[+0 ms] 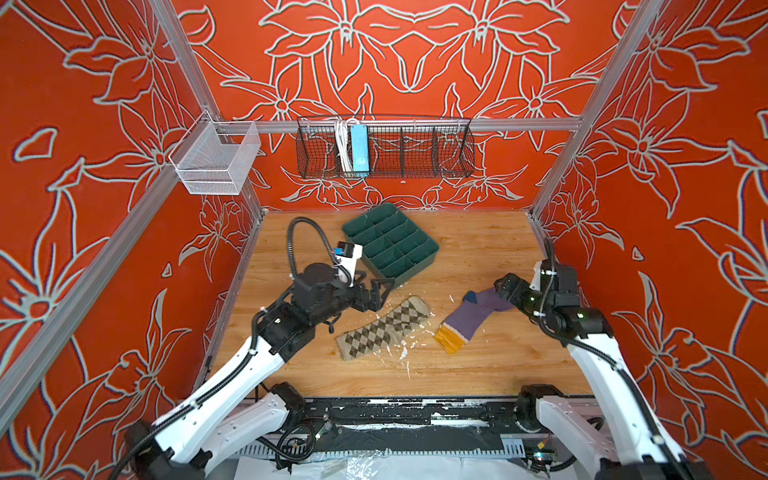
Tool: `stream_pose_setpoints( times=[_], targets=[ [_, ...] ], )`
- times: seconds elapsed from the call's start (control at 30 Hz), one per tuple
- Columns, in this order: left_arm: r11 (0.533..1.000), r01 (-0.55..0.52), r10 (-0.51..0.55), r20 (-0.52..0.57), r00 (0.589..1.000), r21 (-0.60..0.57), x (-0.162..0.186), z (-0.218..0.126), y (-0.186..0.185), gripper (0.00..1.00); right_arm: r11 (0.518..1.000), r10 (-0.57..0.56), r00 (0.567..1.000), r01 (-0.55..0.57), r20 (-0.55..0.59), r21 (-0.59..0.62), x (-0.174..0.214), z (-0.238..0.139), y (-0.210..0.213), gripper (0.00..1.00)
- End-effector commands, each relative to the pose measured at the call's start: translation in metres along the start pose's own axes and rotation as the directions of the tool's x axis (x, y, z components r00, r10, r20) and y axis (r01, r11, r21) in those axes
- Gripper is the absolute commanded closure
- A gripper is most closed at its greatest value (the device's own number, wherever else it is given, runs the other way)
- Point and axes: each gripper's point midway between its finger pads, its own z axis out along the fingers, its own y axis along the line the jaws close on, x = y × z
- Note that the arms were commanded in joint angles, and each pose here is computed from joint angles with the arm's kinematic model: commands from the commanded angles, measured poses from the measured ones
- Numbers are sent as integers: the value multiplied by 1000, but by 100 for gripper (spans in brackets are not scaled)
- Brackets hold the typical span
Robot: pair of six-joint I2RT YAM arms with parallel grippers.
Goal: Roll the socks
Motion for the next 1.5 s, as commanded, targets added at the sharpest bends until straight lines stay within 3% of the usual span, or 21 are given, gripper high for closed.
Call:
stream_pose_setpoints(
  times=[0.0, 0.1, 0.27, 0.5, 0.67, 0.77, 0.87, 0.97, 1.07, 1.17, 1.3, 1.37, 1.47],
  targets=[
    [993, -120, 114, -182, 977, -20, 50, 27, -9, 2, 989, 17, 994, -1, -112, 147, 15, 16, -25, 2],
    [980, -198, 191, -236, 953, -6, 77, 44, -25, 3, 976, 59, 989, -29, -136, 216, 19, 37, -42, 2],
    [986, -166, 167, -273, 947, 26, 95, 65, -41, 3, 973, 160, 969, -123, -187, 193, 20, 80, -51, 2],
    [978, -208, 201, -193, 960, -14, 71, 62, -40, 3, 968, 167, 947, -105, -275, 227, 15, 138, -55, 2],
    [956, -294, 291, -134, 947, -2, 54, 46, -43, 3, 985, 156, 932, -125, -328, 115, 10, 181, -33, 2],
    [915, -403, 404, -85, 911, 40, 51, 36, -48, 3, 994, 108, 916, -97, -385, 48, 2, 206, -13, 2],
    [840, -536, 539, -14, 842, 77, 52, 25, -51, 3, 998, 28, 891, -49, -453, -35, -3, 224, 17, 2],
    [711, -696, 692, 74, 718, 106, 55, 13, -58, 3, 997, -62, 884, 34, -462, -69, -15, 226, 38, 2],
    [585, -807, 801, 93, 591, 84, 61, 18, -56, 2, 995, -80, 911, 49, -404, -87, -43, 201, 51, 2],
    [430, -901, 899, 66, 433, 57, 82, 38, -59, 1, 993, -50, 944, 13, -327, -117, -68, 160, 61, 2],
    [156, -983, 986, 53, 161, 94, 133, 70, -74, 1, 987, 50, 968, -86, -248, -135, -78, 99, 59, 2],
    [118, -987, 991, 51, 124, 109, 151, 87, -81, 3, 980, 112, 971, -143, -209, -138, -74, 73, 51, 2],
    [116, -984, 990, 70, 126, 137, 172, 108, -97, 5, 970, 186, 973, -204, -133, -130, -63, 39, 33, 2]
  ],
)
